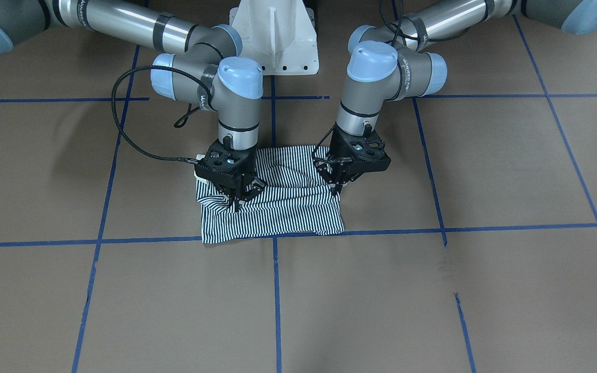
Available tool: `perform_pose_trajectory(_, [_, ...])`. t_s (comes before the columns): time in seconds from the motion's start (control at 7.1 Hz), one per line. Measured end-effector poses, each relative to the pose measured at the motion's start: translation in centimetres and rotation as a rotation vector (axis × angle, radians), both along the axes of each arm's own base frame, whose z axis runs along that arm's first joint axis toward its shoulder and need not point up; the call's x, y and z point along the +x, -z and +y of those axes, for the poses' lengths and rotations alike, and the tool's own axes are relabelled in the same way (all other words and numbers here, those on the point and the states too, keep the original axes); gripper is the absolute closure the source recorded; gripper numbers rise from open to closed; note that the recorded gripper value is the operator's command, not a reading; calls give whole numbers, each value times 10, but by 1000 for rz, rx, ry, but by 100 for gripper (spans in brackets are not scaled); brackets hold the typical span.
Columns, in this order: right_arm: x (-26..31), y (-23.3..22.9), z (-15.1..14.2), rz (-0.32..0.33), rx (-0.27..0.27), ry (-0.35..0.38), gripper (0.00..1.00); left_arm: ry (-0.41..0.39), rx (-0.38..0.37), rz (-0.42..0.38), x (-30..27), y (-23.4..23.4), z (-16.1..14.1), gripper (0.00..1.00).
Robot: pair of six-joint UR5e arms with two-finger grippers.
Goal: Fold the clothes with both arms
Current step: 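Lay the folded edge down and open both grippers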
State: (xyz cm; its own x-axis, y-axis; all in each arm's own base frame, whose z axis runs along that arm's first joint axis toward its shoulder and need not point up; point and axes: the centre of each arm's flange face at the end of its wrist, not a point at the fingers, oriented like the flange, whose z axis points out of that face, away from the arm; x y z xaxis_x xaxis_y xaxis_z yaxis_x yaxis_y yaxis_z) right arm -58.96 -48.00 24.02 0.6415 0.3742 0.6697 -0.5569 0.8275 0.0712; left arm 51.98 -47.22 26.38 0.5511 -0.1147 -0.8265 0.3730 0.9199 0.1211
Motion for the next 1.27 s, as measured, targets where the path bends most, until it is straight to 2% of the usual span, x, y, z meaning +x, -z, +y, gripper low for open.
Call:
perform_pose_trajectory(0.14, [1, 8, -2, 6, 22, 29, 0, -36, 60, -24, -6, -1, -3, 0])
perform_pose_trajectory(0.42, [2, 28, -1, 4, 62, 117, 0, -132, 189, -71, -45, -7, -28, 0])
perform_pose_trajectory(0.56, [1, 32, 4, 11, 82, 161, 0, -170, 228, -73, -64, -18, -37, 0])
perform_pose_trajectory(0.99, [-27, 21, 41, 67, 134, 304, 0, -188, 263, -57, -80, -32, -41, 0])
perform_pose_trajectory(1.27, [-37, 16, 52, 109, 170, 366, 0, -186, 261, -54, -81, -33, -42, 0])
